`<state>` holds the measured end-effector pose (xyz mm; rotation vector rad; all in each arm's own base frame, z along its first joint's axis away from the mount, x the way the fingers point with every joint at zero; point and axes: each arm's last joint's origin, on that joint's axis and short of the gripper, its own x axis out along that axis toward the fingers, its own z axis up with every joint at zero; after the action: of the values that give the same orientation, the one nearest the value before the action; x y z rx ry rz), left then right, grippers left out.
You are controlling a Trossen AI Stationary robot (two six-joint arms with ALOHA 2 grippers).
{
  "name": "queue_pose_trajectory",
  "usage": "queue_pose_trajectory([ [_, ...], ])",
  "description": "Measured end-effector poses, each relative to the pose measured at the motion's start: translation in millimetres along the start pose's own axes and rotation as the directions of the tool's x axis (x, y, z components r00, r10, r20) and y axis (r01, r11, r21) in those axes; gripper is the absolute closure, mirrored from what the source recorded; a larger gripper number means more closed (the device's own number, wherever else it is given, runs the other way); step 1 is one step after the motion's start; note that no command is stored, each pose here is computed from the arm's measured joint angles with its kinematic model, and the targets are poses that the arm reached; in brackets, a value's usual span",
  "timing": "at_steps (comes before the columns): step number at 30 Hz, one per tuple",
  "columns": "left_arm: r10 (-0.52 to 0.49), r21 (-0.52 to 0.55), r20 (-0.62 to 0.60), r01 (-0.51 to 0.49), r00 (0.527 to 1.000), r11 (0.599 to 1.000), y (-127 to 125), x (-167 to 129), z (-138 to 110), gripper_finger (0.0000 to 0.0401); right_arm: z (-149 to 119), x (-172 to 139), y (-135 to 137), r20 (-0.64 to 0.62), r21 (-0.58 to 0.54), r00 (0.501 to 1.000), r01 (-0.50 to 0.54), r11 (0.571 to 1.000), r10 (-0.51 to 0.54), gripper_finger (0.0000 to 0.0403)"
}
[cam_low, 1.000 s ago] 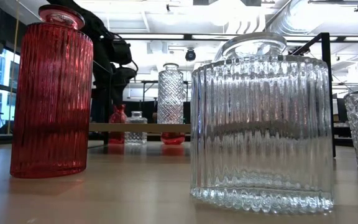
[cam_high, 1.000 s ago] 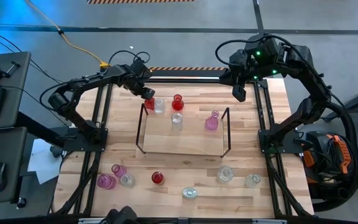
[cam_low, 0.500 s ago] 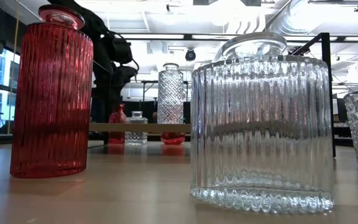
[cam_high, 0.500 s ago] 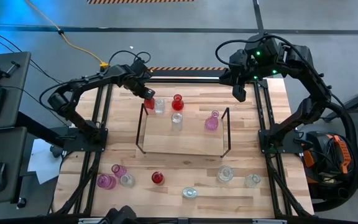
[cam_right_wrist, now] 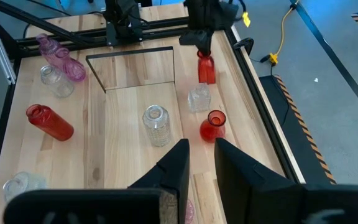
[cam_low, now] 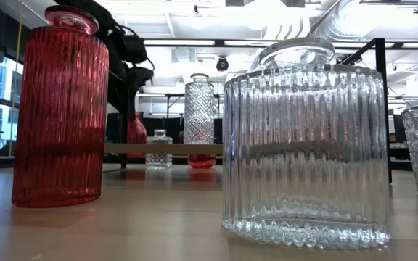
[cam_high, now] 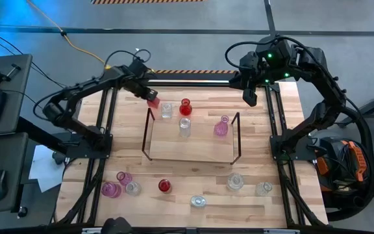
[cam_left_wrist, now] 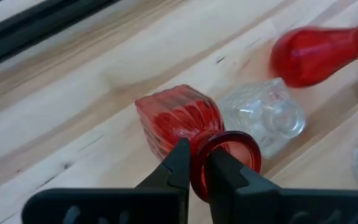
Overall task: Sort vases onto shelf
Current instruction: Put the red vase on the shelf
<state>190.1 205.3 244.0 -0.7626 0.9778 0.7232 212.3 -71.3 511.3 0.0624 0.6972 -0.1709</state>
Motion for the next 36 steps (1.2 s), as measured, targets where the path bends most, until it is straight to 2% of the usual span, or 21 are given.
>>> queue_pose_trajectory([
  [9,-0.019,-0.063,0.135,0.028,0.991,0.998,4,-49,-11,0.0386,0,0,0,0.0,0.0,1.0,0.0,1.0,0.0,0.0346],
  [16,-0.066,-0.072,0.301,0.092,0.951,0.993,-5,-103,-17,0.0386,0,0,0,0.0,-0.001,1.0,0.0,1.0,0.0,0.0346],
  [20,-0.11,-0.042,0.389,0.137,0.915,0.99,-16,-136,-16,0.0386,0,0,0,0.0,-0.006,1.0,0.0,1.0,0.0,0.0346],
  [26,-0.213,0.035,0.451,0.221,0.867,0.975,-43,-172,-14,0.0386,0,0,0,0.0,-0.007,1.0,0.0,1.0,0.0,0.0346],
  [30,-0.276,0.064,0.443,0.277,0.853,0.959,-59,-182,-18,0.0386,0,0,0,0.0,-0.007,1.0,0.0,1.0,0.0,0.0346],
  [36,-0.289,0.023,0.297,0.296,0.91,0.955,-74,-176,-36,0.0386,0,0,0,0.0,-0.006,1.0,0.0,1.0,0.0,0.0346],
])
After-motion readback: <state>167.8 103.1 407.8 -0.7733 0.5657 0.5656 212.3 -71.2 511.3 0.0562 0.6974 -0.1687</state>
